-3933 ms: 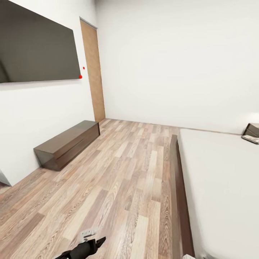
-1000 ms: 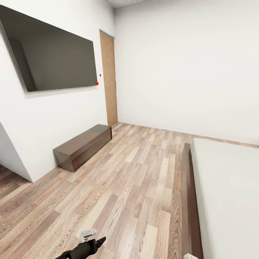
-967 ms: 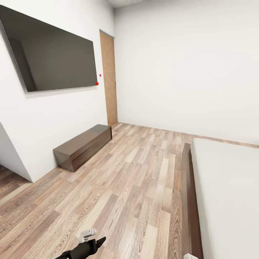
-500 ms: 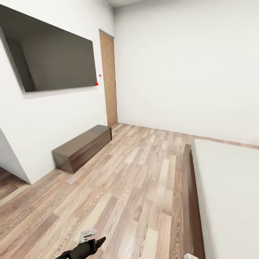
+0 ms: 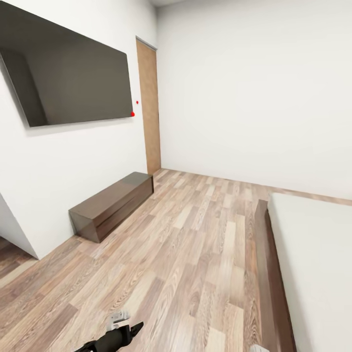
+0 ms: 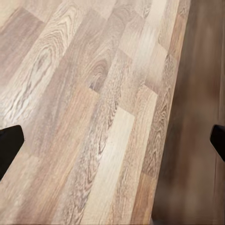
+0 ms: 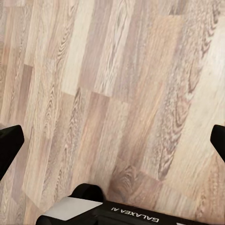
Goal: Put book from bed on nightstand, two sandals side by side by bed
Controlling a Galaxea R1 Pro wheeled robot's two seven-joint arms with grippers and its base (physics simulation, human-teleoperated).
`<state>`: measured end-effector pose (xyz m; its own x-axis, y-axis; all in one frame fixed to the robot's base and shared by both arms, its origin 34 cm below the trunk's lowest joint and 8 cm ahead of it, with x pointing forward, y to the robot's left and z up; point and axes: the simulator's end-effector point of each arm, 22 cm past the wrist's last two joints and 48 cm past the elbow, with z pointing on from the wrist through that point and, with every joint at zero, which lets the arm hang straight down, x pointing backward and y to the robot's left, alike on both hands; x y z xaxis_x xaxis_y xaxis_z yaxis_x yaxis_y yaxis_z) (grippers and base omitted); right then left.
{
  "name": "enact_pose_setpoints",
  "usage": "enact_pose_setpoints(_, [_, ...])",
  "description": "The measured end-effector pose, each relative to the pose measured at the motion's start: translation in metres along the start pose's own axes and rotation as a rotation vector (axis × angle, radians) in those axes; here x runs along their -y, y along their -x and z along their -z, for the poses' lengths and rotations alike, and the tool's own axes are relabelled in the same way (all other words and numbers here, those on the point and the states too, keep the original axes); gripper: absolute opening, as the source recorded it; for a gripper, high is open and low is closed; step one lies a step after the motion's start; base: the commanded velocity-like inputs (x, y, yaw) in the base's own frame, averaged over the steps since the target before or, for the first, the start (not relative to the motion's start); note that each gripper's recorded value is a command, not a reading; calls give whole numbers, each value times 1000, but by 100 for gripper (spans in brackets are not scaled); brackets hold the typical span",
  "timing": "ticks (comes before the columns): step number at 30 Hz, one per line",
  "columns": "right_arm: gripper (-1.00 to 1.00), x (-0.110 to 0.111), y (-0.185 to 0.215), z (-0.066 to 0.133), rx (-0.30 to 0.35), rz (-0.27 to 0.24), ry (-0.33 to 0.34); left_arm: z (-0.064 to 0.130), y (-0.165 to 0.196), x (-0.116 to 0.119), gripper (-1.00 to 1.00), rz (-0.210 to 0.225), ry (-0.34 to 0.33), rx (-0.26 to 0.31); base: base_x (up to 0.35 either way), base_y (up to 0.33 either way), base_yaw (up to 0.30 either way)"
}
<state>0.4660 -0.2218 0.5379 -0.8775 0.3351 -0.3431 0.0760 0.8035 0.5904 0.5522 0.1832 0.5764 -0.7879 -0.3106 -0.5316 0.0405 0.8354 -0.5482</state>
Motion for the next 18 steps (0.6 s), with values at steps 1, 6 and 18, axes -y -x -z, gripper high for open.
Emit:
enact_pose_setpoints(1, [100,0,0,0,0,0,0,0,0,0,100,0,0,0,299,143,0])
enact_pose_setpoints(6, [100,0,0,0,0,0,0,0,0,0,100,0,0,0,316,72,0])
enact_pose_setpoints(18, [100,0,0,0,0,0,0,0,0,0,100,1,2,0,332,5,0])
